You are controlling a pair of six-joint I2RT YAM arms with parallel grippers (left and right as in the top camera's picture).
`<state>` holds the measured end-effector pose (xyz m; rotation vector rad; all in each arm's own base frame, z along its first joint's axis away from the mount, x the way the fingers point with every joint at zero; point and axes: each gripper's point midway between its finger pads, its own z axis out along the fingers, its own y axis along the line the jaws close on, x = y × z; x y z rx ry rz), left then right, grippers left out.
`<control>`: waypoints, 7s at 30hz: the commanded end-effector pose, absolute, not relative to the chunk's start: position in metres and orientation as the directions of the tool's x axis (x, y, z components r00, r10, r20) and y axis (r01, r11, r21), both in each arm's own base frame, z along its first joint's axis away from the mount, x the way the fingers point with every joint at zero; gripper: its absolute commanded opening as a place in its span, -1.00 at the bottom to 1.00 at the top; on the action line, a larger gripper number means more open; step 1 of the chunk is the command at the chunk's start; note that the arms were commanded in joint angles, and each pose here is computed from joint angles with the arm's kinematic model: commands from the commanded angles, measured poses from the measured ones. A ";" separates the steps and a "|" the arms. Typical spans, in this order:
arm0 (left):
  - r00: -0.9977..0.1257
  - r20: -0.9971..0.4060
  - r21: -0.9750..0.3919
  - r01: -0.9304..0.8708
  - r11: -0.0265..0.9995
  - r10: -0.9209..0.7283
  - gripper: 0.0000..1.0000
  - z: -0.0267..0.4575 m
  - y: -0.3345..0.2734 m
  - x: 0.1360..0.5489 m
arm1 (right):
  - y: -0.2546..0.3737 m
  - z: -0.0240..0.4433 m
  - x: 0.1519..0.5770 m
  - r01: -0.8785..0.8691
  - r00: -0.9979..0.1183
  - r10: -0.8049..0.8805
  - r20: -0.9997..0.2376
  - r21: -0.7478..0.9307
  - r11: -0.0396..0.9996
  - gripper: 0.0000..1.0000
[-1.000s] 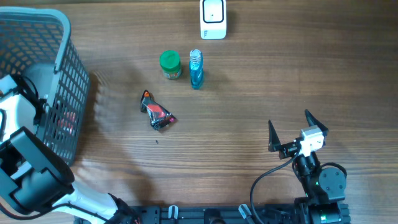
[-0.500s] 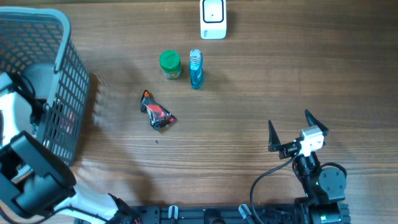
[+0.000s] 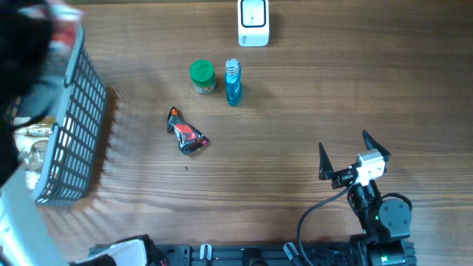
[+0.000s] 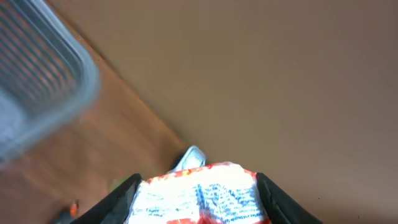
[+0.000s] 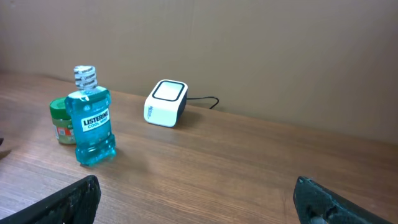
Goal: Scan the item barcode
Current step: 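Carry the red tissue pack with the left gripper and drop it near the scanner, then move the left gripper back into the basket, then grasp the brown-and-white Pantree bread bag by its top with the left gripper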
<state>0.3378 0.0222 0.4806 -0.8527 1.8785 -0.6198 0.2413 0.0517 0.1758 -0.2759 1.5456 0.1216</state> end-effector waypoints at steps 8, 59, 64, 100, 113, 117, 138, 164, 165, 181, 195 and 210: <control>-0.906 -0.348 -0.076 -0.227 0.971 -0.239 -0.11 0.199 -0.196 0.392 | 0.053 0.178 0.240 -0.259 0.038 -0.100 -0.994 -0.106 0.960 1.00; -0.249 -0.440 -0.131 -0.933 0.336 -0.863 1.00 0.261 0.316 0.345 | 0.053 0.178 0.240 -0.259 0.039 -0.100 -0.994 -0.107 0.960 1.00; -0.250 -0.480 -0.117 -0.932 0.344 -0.841 1.00 0.250 0.329 0.356 | 0.053 0.178 0.240 -0.259 0.039 -0.100 -0.994 -0.107 0.960 1.00; 0.119 -0.844 -0.410 -0.770 0.488 -0.522 1.00 0.480 0.272 0.343 | 0.053 0.178 0.240 -0.259 0.039 -0.100 -0.994 -0.107 0.960 1.00; 0.231 -0.864 -0.466 -0.704 0.536 -0.448 1.00 0.527 0.278 0.314 | 0.053 0.178 0.240 -0.259 0.039 -0.100 -0.994 -0.107 0.960 1.00; 0.192 -0.837 -0.476 -0.718 0.508 -0.512 1.00 0.489 0.272 0.311 | 0.053 0.178 0.240 -0.259 0.038 -0.100 -0.994 -0.107 0.960 1.00; -0.480 -0.569 0.106 -0.848 0.519 -0.668 1.00 0.170 0.320 0.329 | 0.053 0.178 0.240 -0.259 0.038 -0.100 -0.994 -0.106 0.960 1.00; -0.856 -0.160 0.164 -0.514 0.842 -0.491 0.26 0.037 0.291 0.273 | 0.053 0.178 0.240 -0.259 0.039 -0.100 -0.994 -0.107 0.960 1.00; -0.856 -0.164 0.164 -0.514 0.842 -0.491 0.04 0.037 0.292 0.274 | 0.053 0.178 0.240 -0.259 0.038 -0.100 -0.994 -0.107 0.960 1.00; -0.831 -0.230 0.171 -0.547 0.820 -0.506 -0.92 0.053 0.303 0.286 | 0.053 0.178 0.240 -0.259 0.038 -0.100 -0.994 -0.107 0.960 1.00; -0.938 -0.256 0.304 -0.307 0.902 -0.233 1.00 0.061 0.309 0.319 | 0.053 0.177 0.241 -0.259 0.036 -0.100 -0.994 -0.106 0.960 1.00; -0.964 -0.123 0.259 -0.261 0.930 -0.236 -0.49 -0.004 0.306 0.309 | 0.053 0.177 0.241 -0.259 0.036 -0.101 -0.994 -0.107 0.960 1.00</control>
